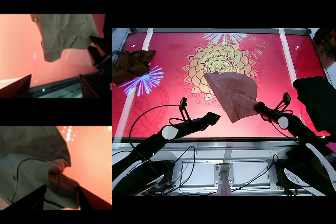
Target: Fold the clothes and pants, and hang the long-sleeved shirts on hangers.
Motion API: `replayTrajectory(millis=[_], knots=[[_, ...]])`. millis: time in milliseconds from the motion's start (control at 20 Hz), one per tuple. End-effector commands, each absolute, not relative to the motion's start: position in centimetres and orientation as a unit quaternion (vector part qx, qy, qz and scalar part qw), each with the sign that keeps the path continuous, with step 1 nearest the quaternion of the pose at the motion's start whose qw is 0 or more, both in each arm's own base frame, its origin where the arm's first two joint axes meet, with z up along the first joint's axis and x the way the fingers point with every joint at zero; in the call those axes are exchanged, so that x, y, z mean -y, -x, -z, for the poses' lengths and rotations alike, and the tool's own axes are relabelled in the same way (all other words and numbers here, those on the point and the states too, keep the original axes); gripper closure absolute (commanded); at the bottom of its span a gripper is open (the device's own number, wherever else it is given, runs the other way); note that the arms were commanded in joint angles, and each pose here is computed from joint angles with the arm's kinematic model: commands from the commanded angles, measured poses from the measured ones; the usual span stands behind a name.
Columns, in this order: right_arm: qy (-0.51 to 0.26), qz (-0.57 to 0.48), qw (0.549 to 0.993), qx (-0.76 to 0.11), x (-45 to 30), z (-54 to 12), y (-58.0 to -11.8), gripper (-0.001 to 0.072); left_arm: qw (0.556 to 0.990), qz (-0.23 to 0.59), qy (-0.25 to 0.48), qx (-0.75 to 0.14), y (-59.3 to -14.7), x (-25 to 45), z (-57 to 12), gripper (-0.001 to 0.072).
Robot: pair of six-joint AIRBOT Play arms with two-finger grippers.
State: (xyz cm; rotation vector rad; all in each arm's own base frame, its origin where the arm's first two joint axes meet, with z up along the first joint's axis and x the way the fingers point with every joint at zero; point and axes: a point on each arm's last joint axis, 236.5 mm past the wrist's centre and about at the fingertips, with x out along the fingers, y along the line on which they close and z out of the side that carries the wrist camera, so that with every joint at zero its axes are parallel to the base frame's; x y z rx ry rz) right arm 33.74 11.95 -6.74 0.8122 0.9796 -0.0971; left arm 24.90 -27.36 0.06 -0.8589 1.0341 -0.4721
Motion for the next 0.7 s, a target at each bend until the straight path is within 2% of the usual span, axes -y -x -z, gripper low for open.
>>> replayTrajectory(millis=[0,50,150,250,300,450,550,650], knots=[[-0.346,0.02,0.796,-0.496,-13.8,7.4,-35.8,0.0266,0.762,0.212,0.397,-0.466,-25.4,27.2,-0.2,-0.0001],[-0.34,0.01,0.795,-0.503,-14.4,7.3,-36.3,0.0298,0.762,0.212,0.397,-0.466,-25.4,27.2,-0.2,-0.0001],[-0.319,-0.011,0.795,-0.516,-15.2,7.0,-36.8,0.0451,0.762,0.212,0.397,-0.466,-25.4,27.2,-0.2,-0.0001],[-0.279,-0.043,0.808,-0.517,-15.6,5.9,-37.3,0.0662,0.762,0.212,0.397,-0.466,-25.4,27.1,-0.2,-0.0001],[-0.249,-0.066,0.816,-0.517,-15.9,5.0,-37.4,0.0695,0.763,0.211,0.397,-0.464,-25.5,27.1,-0.2,-0.0001],[-0.173,-0.148,0.834,-0.502,-17.4,-0.5,-38.0,0.0695,0.772,0.204,0.401,-0.449,-26.3,26.7,-0.5,0.0],[-0.118,-0.211,0.843,-0.481,-18.5,-6.4,-37.8,0.0695,0.788,0.194,0.41,-0.416,-27.7,26.0,-1.5,0.0],[-0.071,-0.275,0.849,-0.445,-19.6,-13.6,-36.4,0.0695,0.816,0.181,0.426,-0.347,-30.0,24.3,-4.2,0.0]])
